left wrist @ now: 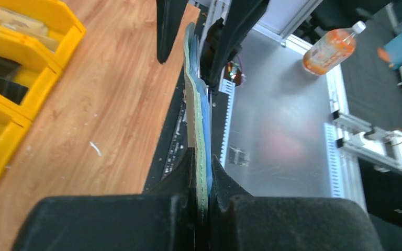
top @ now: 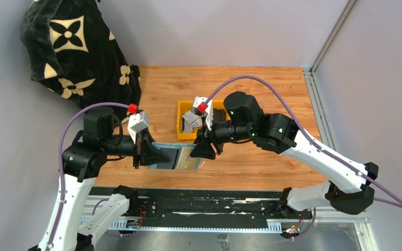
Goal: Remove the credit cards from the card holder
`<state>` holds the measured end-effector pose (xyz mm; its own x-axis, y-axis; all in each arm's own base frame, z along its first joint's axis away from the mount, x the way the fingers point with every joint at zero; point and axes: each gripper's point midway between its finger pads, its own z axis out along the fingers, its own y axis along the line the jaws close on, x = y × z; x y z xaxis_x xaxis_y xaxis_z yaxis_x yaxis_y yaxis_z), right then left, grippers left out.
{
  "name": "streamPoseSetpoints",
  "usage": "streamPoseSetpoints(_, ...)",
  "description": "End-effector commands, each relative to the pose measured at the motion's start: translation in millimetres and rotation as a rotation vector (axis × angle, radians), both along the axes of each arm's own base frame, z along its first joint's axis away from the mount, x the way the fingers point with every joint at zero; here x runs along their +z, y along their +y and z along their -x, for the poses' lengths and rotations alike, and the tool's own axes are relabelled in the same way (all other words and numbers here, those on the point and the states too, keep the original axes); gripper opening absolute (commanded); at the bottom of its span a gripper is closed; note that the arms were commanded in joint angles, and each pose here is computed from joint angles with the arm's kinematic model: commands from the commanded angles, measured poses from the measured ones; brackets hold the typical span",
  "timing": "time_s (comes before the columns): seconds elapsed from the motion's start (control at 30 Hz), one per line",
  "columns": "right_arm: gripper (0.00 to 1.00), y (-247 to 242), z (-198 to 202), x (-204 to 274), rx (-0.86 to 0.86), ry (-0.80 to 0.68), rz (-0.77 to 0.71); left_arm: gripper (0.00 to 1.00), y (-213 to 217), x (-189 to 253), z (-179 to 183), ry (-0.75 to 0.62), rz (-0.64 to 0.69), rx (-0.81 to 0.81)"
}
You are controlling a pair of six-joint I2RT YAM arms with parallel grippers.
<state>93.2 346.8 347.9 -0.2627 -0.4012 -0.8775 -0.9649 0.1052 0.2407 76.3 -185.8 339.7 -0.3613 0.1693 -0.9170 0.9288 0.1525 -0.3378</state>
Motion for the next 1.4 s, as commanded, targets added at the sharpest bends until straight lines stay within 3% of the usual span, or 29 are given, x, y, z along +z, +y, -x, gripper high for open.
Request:
streamPoseSetpoints(0.0, 0.52, -5.7, -21.9, 36.0, -0.097, -0.073, -0.129, 0.00, -5.8, 2.9, -4.5, 0.180, 0.013, -0.004)
streamPoseSetpoints(0.07, 0.59, -12.0, -34.0, 50.0, -0.172, -0.107, -0.175, 0.00, -6.1, 1.8, -15.3, 0.220, 0.004, 0.038)
streamPoseSetpoints(0.2, 0.62, -25.8, -45.0, 76.1, -0.306, -0.102, -0.287, 0.00, -6.7, -0.7, -39.9, 0.278, 0.007, 0.158)
streamPoseSetpoints(0.4, 0.62, 1.5, -14.7, 69.3, -0.166, 0.126, -0.390, 0.00, -10.1, 12.9, -66.8, 0.280, 0.128, 0.301)
streamPoseSetpoints(0.57, 0.62, 28.5, -4.9, 45.5, -0.076, 0.277, -0.399, 0.00, -15.6, 28.1, -62.4, 0.309, 0.197, 0.257)
streamPoseSetpoints(0.83, 0.61, 33.6, -8.2, 32.8, -0.084, 0.298, -0.374, 0.00, -18.8, 46.9, -38.7, 0.322, 0.249, 0.140)
streamPoseSetpoints(1.1, 0.52, 26.1, -18.5, 50.5, -0.092, 0.282, -0.427, 0.00, -18.5, 57.3, -17.7, 0.330, 0.263, 0.036)
streamPoseSetpoints(1.37, 0.32, 35.2, -16.6, 75.9, -0.030, 0.312, -0.477, 0.00, -17.8, 55.8, -14.3, 0.333, 0.261, 0.032)
